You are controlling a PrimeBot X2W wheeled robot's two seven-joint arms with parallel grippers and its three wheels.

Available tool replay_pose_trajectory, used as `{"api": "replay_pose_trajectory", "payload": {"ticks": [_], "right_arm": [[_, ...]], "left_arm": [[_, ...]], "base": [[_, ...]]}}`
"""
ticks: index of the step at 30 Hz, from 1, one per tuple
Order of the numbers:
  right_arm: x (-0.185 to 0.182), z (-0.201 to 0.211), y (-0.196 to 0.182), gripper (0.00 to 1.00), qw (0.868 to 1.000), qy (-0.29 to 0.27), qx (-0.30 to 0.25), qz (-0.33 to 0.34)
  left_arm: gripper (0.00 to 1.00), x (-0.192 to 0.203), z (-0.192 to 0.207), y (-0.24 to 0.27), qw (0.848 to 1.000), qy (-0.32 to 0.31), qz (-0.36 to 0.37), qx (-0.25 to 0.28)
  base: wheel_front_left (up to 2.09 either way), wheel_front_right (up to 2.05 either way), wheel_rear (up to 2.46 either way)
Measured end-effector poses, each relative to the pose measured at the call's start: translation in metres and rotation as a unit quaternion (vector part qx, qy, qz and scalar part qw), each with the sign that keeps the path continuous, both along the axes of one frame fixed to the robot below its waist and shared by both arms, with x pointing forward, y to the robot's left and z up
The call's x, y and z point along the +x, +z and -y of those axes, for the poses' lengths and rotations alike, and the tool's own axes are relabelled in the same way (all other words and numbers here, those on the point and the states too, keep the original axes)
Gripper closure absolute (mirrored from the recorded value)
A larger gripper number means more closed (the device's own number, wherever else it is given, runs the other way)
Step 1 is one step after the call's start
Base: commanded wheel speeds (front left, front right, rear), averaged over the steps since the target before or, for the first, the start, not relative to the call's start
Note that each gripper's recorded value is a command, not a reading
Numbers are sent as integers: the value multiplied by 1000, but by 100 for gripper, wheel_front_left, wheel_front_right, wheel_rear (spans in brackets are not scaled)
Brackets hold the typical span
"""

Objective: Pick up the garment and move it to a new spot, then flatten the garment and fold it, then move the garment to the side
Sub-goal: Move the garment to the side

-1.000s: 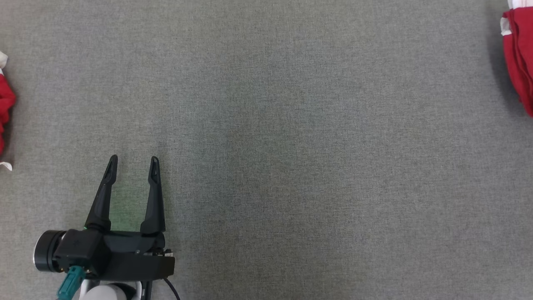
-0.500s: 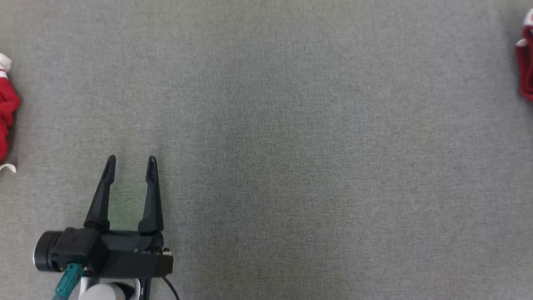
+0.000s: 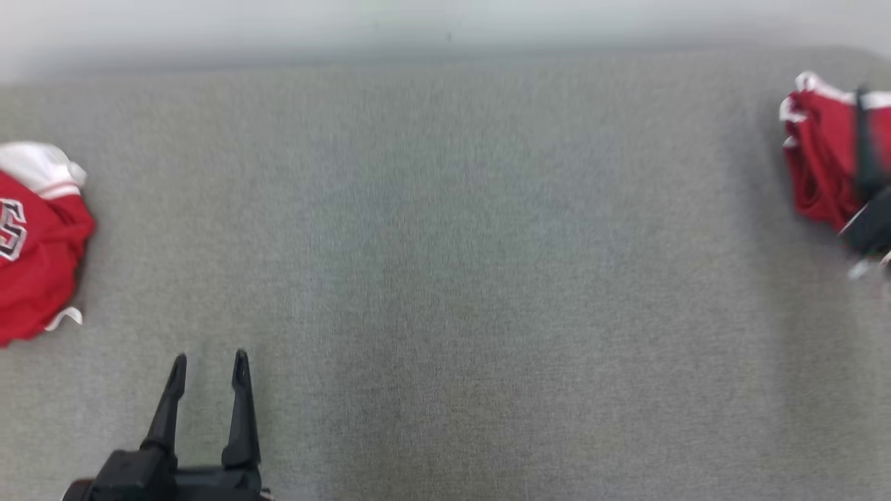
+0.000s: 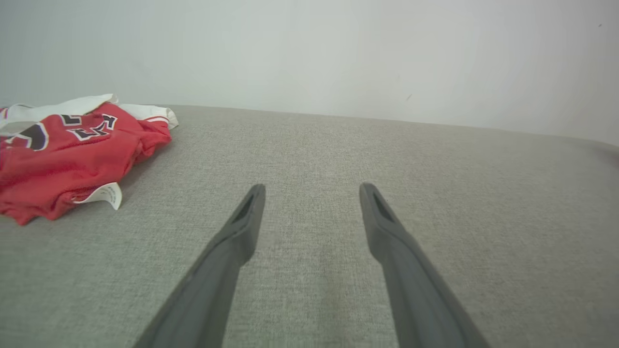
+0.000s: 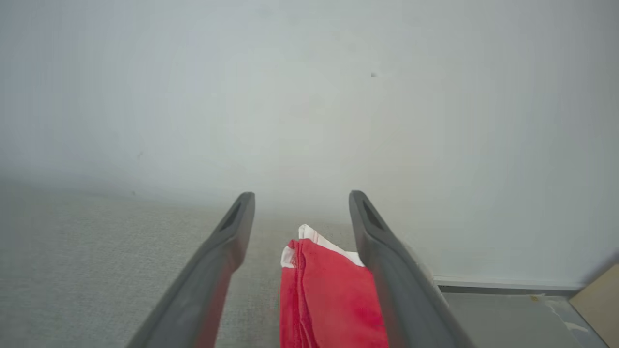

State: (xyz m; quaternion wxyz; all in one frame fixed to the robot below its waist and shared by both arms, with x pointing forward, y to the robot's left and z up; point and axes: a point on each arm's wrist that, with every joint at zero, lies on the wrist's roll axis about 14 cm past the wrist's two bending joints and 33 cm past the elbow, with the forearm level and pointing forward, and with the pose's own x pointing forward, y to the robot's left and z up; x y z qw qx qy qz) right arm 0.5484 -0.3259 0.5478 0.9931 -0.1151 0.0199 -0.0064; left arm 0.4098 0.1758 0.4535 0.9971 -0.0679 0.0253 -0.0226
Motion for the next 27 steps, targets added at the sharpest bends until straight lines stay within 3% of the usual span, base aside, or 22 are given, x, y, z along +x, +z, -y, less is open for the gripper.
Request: {"api": "replay_pose_trajectory", "payload": {"ticks": [12,19,27], "right_arm": [[-103,-105,-11,0,992,80,73,70],[-162,-128,-22,0,989,76,107,74],[-194,-149,-38,0,985,67,144,60]], "left_arm": [[0,-37,-10,28,999,15,30,3],[0,-57,-15,37,999,21,43,6],[0,-70,-13,38,999,18,45,15]], "base": [[0,0,0],[0,0,0],[0,0,0]]}}
